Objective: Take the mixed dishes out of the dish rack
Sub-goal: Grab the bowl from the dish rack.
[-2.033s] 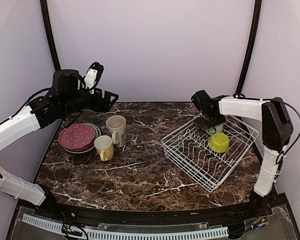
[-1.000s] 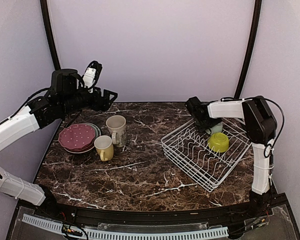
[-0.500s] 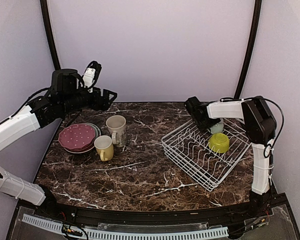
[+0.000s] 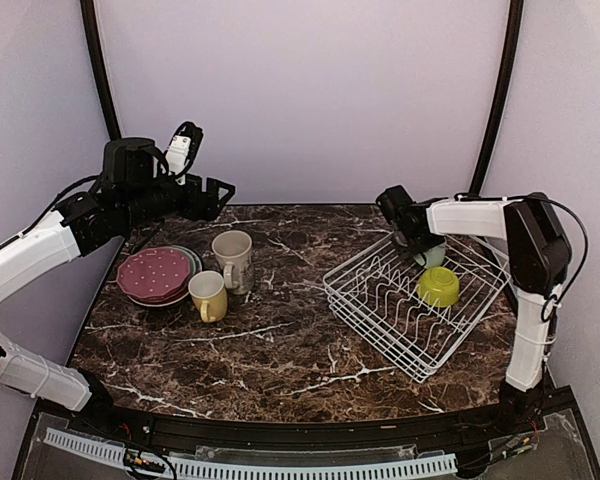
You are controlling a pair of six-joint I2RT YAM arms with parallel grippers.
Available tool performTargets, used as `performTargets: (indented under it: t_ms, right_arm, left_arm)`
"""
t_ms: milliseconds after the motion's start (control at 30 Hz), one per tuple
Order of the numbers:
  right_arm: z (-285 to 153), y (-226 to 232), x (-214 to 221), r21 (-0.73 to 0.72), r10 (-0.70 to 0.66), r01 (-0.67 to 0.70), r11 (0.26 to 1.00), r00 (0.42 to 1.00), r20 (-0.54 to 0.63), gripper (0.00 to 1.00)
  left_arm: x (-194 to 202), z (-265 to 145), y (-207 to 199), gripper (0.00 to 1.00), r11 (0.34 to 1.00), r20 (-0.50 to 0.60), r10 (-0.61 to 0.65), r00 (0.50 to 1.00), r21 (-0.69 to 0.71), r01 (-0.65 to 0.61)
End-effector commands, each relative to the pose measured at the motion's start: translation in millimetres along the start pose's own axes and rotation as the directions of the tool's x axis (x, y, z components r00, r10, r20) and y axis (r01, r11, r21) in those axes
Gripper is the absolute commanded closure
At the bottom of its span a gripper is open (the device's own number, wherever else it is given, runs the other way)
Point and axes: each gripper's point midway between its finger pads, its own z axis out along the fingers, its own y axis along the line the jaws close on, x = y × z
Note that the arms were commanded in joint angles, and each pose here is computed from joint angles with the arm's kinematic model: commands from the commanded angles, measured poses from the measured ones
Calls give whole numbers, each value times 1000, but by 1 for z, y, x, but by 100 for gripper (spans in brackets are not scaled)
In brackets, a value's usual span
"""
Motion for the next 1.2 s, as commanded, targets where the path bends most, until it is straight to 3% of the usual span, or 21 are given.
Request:
performTargets:
  t_ms: [0, 200, 367, 500, 633, 867, 1067, 1167]
  right_arm:
    - [-31, -14, -22, -88, 114, -106, 990, 989, 91, 56]
    - [-55, -22, -23, -230, 214, -185, 955, 971, 107, 63]
    - [-83, -26, -24, -465, 358, -278, 841, 929, 92, 65]
    - [-107, -41, -25, -665, 503, -361, 654, 864, 26, 66]
    - [-124, -55, -16, -806, 608, -419, 417, 788, -95, 66]
    - [-156, -82, -12, -930, 695, -365, 41, 679, -235, 67]
    - [-194, -86, -21, -964, 691, -233, -127, 677, -255, 67]
    - [-210, -86, -23, -970, 692, -192, -151, 680, -242, 67]
  left_arm:
    - [2, 0, 0, 14, 1000, 2, -17, 1000, 12, 17]
    - [4, 1, -1, 14, 1000, -5, -21, 1000, 17, 21]
    - [5, 3, -2, 14, 999, -10, -25, 1000, 24, 26]
    - [8, 6, -5, 14, 999, -25, -32, 999, 36, 33]
    - [10, 9, -9, 14, 998, -37, -37, 999, 57, 39]
    - [16, 15, -18, 14, 992, -70, -56, 996, 109, 63]
    - [29, 30, -37, 14, 974, -148, -74, 986, 200, 103]
    - [32, 32, -58, 14, 938, -188, -92, 978, 312, 148]
